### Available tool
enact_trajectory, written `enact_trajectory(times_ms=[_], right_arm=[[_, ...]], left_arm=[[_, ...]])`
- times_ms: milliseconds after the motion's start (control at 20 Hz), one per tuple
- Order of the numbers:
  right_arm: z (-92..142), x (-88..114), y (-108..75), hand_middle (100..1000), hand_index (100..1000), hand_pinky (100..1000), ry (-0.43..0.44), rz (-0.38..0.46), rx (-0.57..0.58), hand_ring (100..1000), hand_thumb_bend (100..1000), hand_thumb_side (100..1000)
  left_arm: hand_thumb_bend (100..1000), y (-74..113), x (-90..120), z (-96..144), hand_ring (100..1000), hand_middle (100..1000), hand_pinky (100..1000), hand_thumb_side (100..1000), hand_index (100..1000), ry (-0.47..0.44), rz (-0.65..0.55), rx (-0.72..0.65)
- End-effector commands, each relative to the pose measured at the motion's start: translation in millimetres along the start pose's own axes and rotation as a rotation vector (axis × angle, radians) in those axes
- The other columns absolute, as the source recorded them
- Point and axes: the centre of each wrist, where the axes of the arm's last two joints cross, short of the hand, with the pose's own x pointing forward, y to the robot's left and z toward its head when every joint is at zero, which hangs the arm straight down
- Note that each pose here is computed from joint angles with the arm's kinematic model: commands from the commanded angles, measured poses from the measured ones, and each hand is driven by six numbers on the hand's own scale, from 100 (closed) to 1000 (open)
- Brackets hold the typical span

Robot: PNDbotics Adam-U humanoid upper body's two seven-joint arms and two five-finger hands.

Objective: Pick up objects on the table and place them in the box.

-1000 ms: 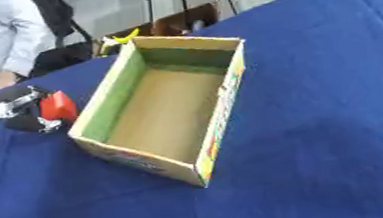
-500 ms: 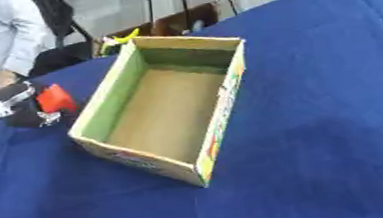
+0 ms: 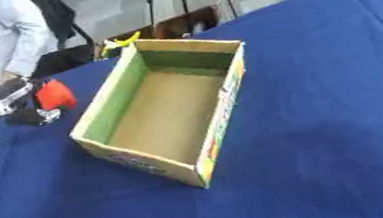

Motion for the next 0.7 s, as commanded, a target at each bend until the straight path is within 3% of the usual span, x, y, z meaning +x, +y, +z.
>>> enact_trajectory(times_ms=[50,450,700], right_arm=[[0.0,6.6,-2.7,525,713,838,-0.02,0.009,-0.009,797,213,474],[3.6,6.1,2.6,525,713,838,-0.01,-0.013,-0.008,796,204,470],[6.1,6.5,6.9,526,712,838,-0.004,-0.033,-0.008,796,194,474]], left_arm=[[100,36.6,2.8,7.5,477,495,175,584,653,-0.028,-0.019,0.101],[100,68.2,47.6,8.5,465,478,155,589,634,-0.183,-0.027,0.217],[100,79.5,97.8,6.5,453,476,143,591,630,-0.327,-0.042,0.278]])
